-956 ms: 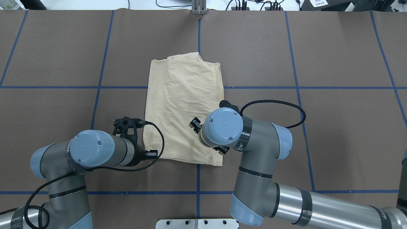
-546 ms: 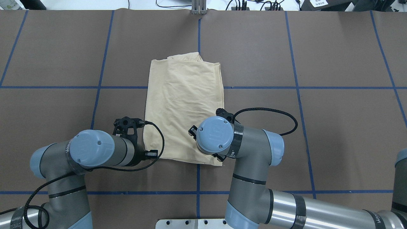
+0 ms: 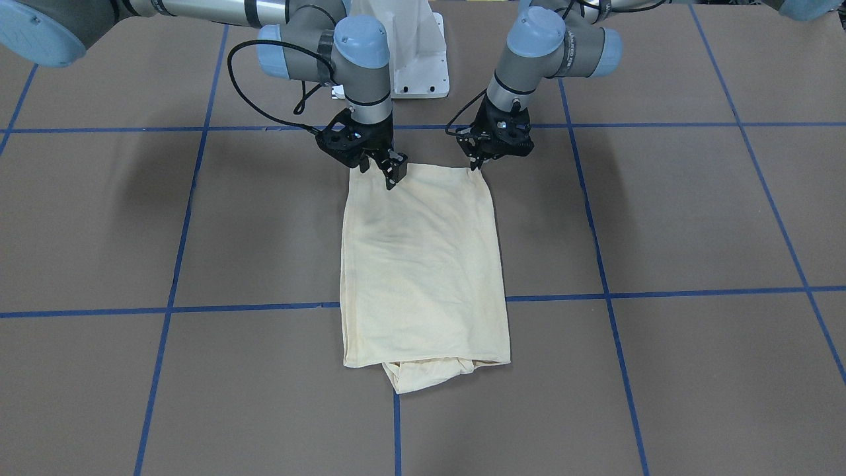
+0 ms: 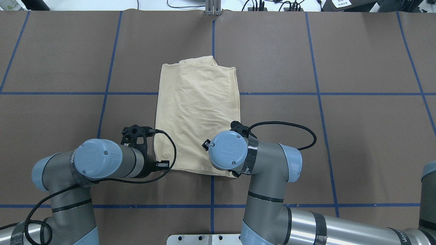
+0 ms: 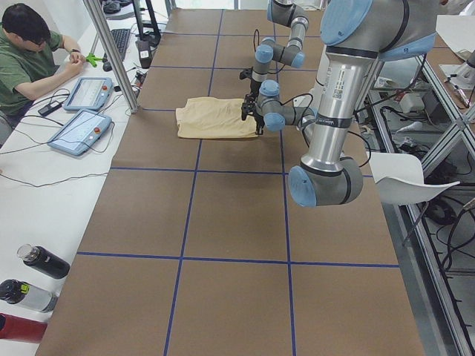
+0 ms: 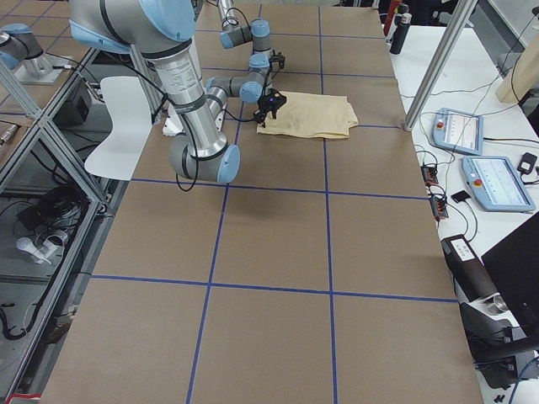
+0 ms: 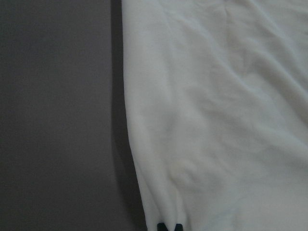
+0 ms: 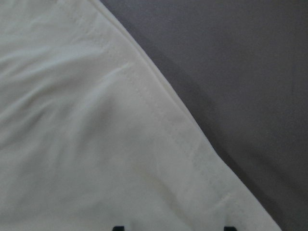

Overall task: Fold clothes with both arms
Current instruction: 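Lower the right gripper onto the near part of the folded shirt, then grasp the near edge of the shirt with both grippers, then lift the near edge with both grippers and fold it farther from the robot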

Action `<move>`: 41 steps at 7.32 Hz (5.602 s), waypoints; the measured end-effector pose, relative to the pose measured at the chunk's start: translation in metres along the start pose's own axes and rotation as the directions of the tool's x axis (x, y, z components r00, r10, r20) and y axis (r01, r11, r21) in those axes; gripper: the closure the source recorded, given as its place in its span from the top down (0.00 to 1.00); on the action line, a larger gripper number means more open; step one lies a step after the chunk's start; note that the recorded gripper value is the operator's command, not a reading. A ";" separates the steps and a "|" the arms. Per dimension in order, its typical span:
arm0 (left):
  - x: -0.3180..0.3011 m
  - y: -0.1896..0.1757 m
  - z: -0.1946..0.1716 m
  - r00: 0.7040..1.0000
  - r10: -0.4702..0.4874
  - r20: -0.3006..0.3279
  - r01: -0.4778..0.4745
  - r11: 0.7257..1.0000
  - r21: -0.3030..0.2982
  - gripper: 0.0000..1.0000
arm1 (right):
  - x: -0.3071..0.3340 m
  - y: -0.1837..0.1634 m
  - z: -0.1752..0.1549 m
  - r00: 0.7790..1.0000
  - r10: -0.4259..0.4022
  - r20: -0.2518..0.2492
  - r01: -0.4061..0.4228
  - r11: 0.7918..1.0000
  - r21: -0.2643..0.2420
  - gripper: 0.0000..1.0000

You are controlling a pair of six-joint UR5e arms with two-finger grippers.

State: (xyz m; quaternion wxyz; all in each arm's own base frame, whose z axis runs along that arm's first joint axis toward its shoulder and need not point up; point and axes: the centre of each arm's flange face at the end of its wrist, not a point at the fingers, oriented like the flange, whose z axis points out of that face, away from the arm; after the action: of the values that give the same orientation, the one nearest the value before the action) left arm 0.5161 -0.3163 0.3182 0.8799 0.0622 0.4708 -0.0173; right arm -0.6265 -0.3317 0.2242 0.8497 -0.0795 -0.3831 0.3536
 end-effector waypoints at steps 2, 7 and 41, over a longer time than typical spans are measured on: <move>0.000 0.000 -0.001 1.000 0.000 0.000 0.000 1.000 0.000 0.00 | -0.001 0.001 0.005 1.000 0.005 -0.003 -0.005 1.000 0.011 0.71; 0.000 0.000 -0.001 1.000 0.000 -0.002 0.000 1.000 0.001 0.00 | -0.007 0.005 0.011 0.999 0.033 -0.004 -0.033 0.999 0.020 0.00; 0.018 -0.190 -0.084 0.958 0.287 0.030 -0.288 0.954 0.080 1.00 | -0.070 -0.149 -0.067 0.958 -0.257 0.128 0.260 0.966 -0.002 1.00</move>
State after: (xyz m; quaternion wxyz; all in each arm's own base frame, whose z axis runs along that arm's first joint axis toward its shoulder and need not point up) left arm 0.4396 -0.4941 0.2395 0.8738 0.1666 0.4479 0.0906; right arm -0.5302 -0.4789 0.1966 0.8617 -0.0142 -0.4467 0.2402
